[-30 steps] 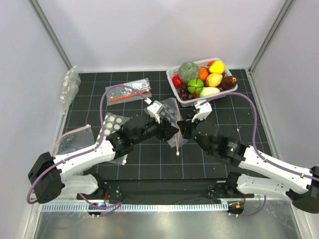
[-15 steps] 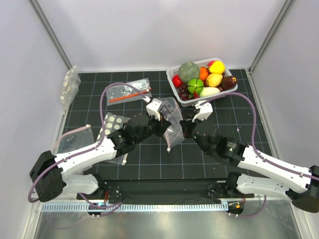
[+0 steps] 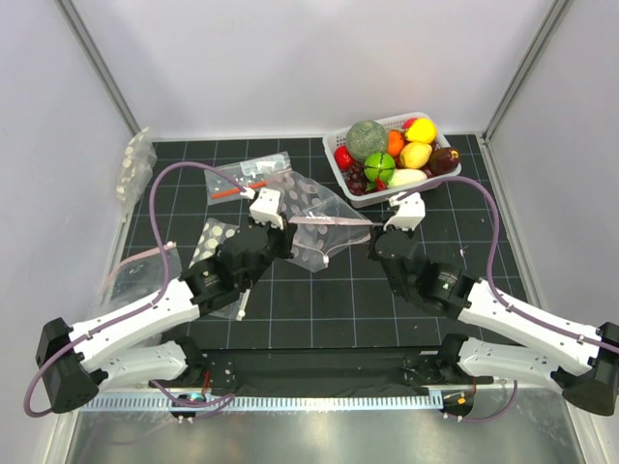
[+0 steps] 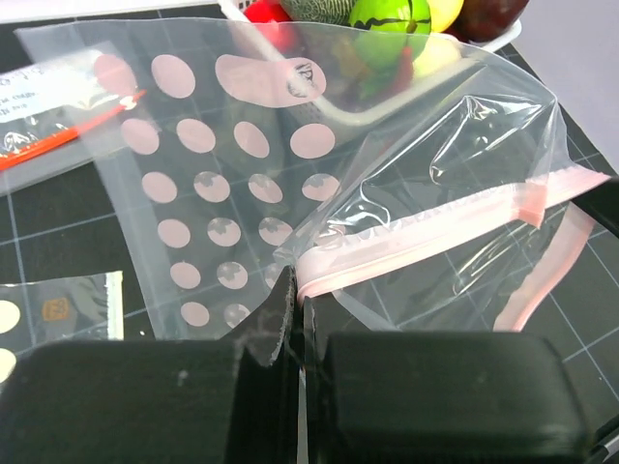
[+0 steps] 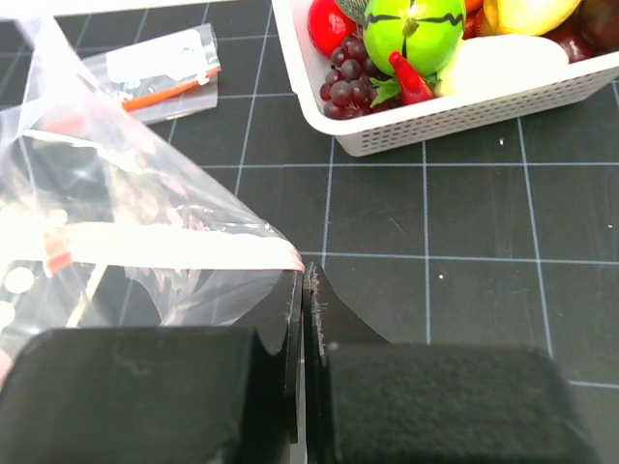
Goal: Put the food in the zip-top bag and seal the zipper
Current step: Open the zipper of the food storage bag at the center of the board.
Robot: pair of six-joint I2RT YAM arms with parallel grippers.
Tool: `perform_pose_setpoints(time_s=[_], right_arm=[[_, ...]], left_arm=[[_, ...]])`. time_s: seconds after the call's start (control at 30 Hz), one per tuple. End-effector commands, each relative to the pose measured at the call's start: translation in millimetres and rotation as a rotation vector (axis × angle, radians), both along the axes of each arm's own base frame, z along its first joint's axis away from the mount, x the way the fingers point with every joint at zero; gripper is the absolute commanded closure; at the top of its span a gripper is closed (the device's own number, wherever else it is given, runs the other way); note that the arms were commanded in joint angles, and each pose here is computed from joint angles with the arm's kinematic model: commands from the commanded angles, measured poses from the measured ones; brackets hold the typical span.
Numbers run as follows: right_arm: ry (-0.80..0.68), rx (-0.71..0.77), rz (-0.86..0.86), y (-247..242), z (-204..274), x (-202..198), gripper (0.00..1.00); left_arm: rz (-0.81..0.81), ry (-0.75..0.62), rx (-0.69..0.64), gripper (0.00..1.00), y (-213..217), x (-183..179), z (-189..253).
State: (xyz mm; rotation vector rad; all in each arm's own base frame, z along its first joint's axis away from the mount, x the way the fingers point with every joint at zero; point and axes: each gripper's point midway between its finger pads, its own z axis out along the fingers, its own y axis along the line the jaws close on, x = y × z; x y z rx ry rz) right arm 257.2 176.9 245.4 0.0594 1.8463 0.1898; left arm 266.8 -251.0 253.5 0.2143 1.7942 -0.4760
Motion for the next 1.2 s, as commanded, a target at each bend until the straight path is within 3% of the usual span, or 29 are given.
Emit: perform_pose_setpoints(time_s=[0.0,0.23,0.4,0.5,0.57,0.73,0.93,1.03,1.07,1.17], right_arm=[[-0.037,0.003,-0.137,-30.6,9.5,9.3,0.99],[-0.037,0.013,-0.15,-34.4,8.8,11.5,0.99],[-0.053,0.1,0.092,9.5,7.5,6.5,0.98],[-0.054,0.11,0.204,33.4,2.8,5.6,0.93],[-0.039,0.102,0.239,46.0,-4.2,8.4,0.87],[0.007,0.137,0.352,83.6,-21.0,10.2,0.85],[0.08,0.092,0.366,106.2,-55.5,23.1,0.82],[0.078,0.096,0.373,110.5,-63.5,25.3,0.63],[0.074,0.1,0.383,111.8,-64.6,24.5,0.52],[0.028,0.141,0.4,111.5,-60.1,21.8,0.41]], left_arm=[[0.146,-0.055,0.025,1.0,33.3,9.1,22.1],[0.153,-0.055,0.053,1.0,36.7,9.2,23.8],[0.038,-0.051,0.044,1.0,13.0,5.7,23.7],[0.019,-0.035,0.084,1.0,6.5,7.6,20.0],[0.023,-0.017,0.129,1.0,7.4,6.5,16.1],[0.076,-0.005,0.225,1.0,13.6,8.6,14.7],[-0.001,0.089,0.291,1.0,-2.0,1.3,-4.1],[-0.052,0.138,0.303,1.0,-12.0,-3.9,-13.2],[-0.076,0.154,0.296,1.0,-17.1,-6.1,-15.2],[-0.102,0.18,0.276,1.0,-23.5,-10.1,-18.3]])
